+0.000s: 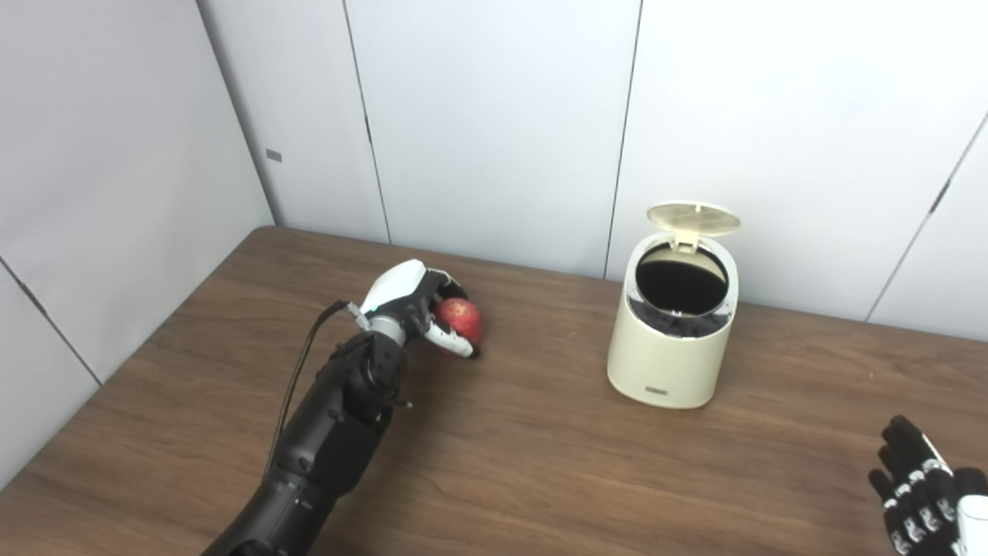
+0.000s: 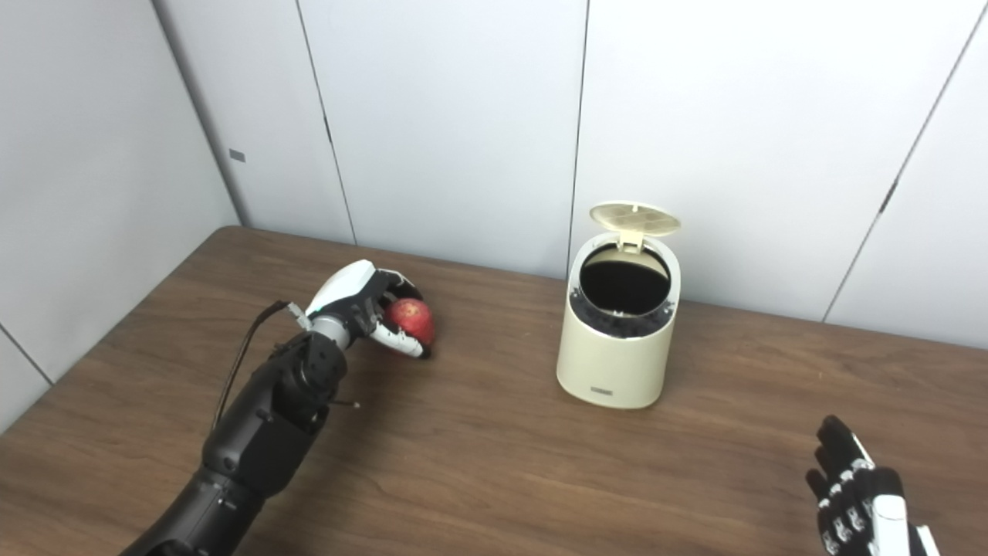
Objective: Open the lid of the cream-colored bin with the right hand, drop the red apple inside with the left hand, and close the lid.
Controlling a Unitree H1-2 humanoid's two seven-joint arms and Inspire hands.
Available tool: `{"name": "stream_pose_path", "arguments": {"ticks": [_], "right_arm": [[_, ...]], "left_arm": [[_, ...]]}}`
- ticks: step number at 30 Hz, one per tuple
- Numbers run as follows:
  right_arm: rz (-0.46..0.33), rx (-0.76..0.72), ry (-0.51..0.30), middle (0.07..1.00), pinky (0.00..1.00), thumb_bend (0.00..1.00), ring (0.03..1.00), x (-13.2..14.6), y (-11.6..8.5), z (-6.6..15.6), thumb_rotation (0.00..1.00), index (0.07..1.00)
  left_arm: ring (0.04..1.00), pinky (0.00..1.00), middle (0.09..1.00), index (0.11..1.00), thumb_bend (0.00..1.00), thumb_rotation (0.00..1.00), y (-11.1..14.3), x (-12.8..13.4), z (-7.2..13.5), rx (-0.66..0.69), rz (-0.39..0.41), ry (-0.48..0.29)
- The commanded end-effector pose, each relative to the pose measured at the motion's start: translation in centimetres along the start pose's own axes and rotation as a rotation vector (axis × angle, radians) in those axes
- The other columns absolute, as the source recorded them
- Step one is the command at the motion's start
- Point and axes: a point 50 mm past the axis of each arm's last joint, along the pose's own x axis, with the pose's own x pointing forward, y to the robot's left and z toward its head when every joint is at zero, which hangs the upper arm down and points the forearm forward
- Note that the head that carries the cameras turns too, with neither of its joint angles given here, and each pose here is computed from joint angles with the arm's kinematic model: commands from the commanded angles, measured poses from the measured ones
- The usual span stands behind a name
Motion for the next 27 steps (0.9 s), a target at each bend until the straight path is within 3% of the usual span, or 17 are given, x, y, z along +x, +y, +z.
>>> {"name": "stream_pose_path", "arguments": {"ticks": [1,2,4,6,9,13,17,23,27], "right_arm": [[0.017,-0.001,-0.063,0.962,1.00,0.54,1.000,0.4,0.3,1.7,0.93,0.925],[0.023,-0.001,-0.064,0.959,1.00,0.54,1.000,0.3,0.3,1.7,0.93,0.919],[0.032,0.000,-0.064,0.965,1.00,0.51,1.000,0.2,0.3,1.7,0.96,0.928],[0.042,0.002,-0.061,0.962,1.00,0.50,1.000,0.2,0.2,1.5,0.96,0.925],[0.051,0.012,-0.051,0.965,1.00,0.49,1.000,0.2,0.0,1.3,0.98,0.922],[0.058,0.007,-0.044,0.955,1.00,0.49,1.000,0.4,-0.2,1.2,1.00,0.917],[0.067,0.000,-0.044,0.948,1.00,0.49,1.000,0.5,-0.2,1.0,1.00,0.913],[0.068,0.009,-0.033,0.940,1.00,0.52,1.000,0.7,-0.1,0.5,0.99,0.917],[0.067,0.009,-0.032,0.933,1.00,0.52,1.000,0.8,-0.1,0.2,0.98,0.898]], "left_arm": [[0.698,0.60,0.747,0.643,0.79,0.00,1.5,0.4,0.8,0.040,0.026,-0.013],[0.694,0.60,0.734,0.633,0.78,0.00,1.4,0.3,0.9,0.038,0.028,-0.013],[0.590,0.52,0.623,0.521,0.57,0.03,1.2,0.2,1.1,0.022,0.034,-0.019],[0.567,0.51,0.570,0.487,0.53,0.02,1.0,0.2,1.2,0.005,0.040,-0.020],[0.584,0.55,0.555,0.461,0.51,0.00,0.9,0.1,1.5,-0.008,0.057,-0.027],[0.462,0.50,0.522,0.467,0.50,0.00,1.1,0.0,2.0,-0.026,0.086,-0.033],[0.451,0.49,0.513,0.468,0.50,0.00,1.4,-0.1,2.5,-0.058,0.108,-0.042],[0.444,0.45,0.513,0.473,0.50,0.00,2.6,-1.6,4.1,-0.086,0.186,-0.135],[0.425,0.42,0.497,0.490,0.50,0.00,3.6,-3.4,6.3,-0.151,0.251,-0.198]]}}
